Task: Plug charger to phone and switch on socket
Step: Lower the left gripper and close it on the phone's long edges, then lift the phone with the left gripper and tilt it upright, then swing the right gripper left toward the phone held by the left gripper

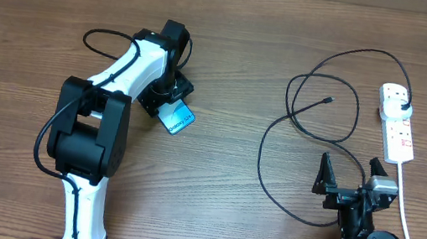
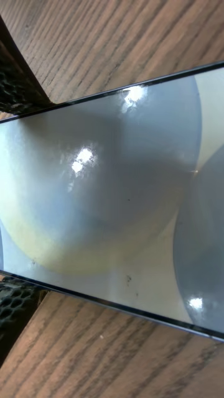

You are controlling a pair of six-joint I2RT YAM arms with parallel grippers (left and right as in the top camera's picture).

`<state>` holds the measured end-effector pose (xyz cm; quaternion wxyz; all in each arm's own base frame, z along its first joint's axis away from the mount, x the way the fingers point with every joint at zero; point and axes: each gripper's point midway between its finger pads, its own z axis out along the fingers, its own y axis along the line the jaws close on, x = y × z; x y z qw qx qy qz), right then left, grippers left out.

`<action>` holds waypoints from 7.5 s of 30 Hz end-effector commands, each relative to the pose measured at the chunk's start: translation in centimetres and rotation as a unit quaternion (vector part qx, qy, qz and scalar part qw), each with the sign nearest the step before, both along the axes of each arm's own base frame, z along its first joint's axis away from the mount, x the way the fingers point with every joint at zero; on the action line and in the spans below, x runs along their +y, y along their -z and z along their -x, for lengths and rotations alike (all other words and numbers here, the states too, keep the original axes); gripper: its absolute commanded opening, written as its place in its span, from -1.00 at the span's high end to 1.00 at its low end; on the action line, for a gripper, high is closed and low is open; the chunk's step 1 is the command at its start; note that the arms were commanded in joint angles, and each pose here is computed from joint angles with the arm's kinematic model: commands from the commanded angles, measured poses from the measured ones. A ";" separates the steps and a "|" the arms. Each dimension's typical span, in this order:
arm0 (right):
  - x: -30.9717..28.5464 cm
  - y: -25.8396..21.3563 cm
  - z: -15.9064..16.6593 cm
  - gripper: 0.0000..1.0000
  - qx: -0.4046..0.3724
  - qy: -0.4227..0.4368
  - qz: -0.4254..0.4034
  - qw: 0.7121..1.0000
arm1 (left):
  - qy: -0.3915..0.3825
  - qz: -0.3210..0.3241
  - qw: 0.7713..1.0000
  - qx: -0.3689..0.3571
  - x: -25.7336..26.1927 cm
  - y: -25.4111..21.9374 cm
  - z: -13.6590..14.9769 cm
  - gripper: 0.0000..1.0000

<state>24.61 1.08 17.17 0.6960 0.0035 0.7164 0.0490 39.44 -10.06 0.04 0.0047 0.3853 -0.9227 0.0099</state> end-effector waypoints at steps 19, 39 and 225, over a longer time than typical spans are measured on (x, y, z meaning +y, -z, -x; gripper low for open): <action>-0.2 0.2 0.0 -1.00 -0.002 0.004 0.002 1.000 | 0.163 0.001 0.986 0.024 0.2 1.1 0.9 -0.56; -0.2 0.2 0.0 -1.00 -0.002 0.004 0.002 1.000 | 0.176 0.025 0.982 0.065 -0.3 -2.4 2.0 -0.35; 12.7 -1.9 -0.8 -0.99 0.366 -0.157 -0.431 0.810 | 0.166 0.271 0.937 0.141 -7.6 -11.1 6.2 -0.04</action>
